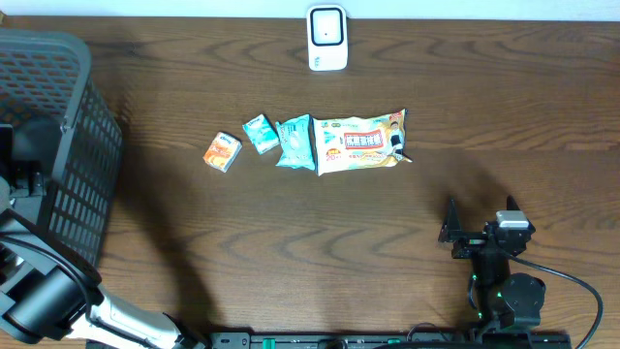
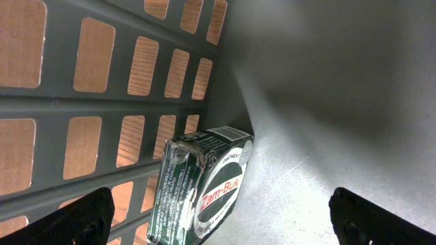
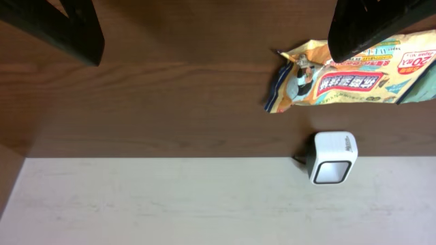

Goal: Scan the item barcode
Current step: 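Return the left gripper into the basket toward the green tin, then grasp the green Zam-Buk ointment box with the left gripper and lift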

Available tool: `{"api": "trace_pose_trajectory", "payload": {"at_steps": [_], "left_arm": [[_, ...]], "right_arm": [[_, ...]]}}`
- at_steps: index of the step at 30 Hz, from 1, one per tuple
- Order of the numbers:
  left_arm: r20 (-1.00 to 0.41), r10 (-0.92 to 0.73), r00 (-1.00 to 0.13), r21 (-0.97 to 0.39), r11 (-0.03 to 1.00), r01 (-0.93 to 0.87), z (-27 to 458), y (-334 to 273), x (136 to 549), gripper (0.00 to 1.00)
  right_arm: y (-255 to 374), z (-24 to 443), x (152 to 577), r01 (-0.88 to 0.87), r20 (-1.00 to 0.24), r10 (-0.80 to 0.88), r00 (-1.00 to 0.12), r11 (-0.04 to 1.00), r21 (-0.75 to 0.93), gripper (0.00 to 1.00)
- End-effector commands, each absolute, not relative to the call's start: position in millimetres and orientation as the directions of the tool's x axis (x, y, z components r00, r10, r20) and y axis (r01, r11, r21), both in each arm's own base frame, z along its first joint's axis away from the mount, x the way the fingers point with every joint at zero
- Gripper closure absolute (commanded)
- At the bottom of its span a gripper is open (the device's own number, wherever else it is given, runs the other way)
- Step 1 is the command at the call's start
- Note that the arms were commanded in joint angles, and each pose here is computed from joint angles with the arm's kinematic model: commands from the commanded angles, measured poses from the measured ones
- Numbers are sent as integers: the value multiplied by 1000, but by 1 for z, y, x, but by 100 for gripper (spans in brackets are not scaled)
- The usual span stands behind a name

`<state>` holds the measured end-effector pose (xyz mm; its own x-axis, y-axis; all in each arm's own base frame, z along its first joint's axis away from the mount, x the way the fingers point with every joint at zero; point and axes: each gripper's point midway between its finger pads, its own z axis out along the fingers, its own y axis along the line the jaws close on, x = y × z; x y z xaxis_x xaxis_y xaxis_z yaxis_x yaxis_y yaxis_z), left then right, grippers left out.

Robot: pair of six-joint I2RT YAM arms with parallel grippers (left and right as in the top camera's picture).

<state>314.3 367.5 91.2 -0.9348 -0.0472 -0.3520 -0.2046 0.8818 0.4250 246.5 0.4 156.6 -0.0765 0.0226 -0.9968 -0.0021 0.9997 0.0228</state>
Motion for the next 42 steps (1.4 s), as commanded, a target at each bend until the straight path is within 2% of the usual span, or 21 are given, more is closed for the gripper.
{"api": "trace_pose_trajectory", "payload": {"at_steps": [1,5,8,14,16,18,29,36,42], "left_arm": [[-343,-60,-938,398,895,-202,77,370,312,1],[-324,-79,-943,382,901,-207,67,372,305,0],[-328,-112,-938,365,901,-236,62,374,301,7],[-403,-160,-901,180,952,-249,55,353,305,9],[-397,-167,-903,171,953,-252,53,352,302,17],[-385,-172,-907,161,955,-250,52,349,300,20],[-420,-170,-891,183,946,-267,53,359,307,21],[-381,-204,-902,144,950,-276,22,356,306,23],[-378,-206,-903,140,951,-275,19,356,306,23]], "right_arm": [[2,156,246,-7,-997,29,-78,1000,29,1],[2,156,246,-7,-997,29,-78,1000,30,1],[2,156,246,-7,-997,29,-78,1000,29,1],[2,156,246,-7,-997,29,-78,1000,30,1],[2,156,246,-7,-997,29,-78,1000,30,1],[2,156,246,-7,-997,29,-78,1000,29,1],[2,156,246,-7,-997,29,-78,1000,30,1],[2,156,246,-7,-997,29,-78,1000,30,1],[2,156,246,-7,-997,29,-78,1000,30,1]]}}
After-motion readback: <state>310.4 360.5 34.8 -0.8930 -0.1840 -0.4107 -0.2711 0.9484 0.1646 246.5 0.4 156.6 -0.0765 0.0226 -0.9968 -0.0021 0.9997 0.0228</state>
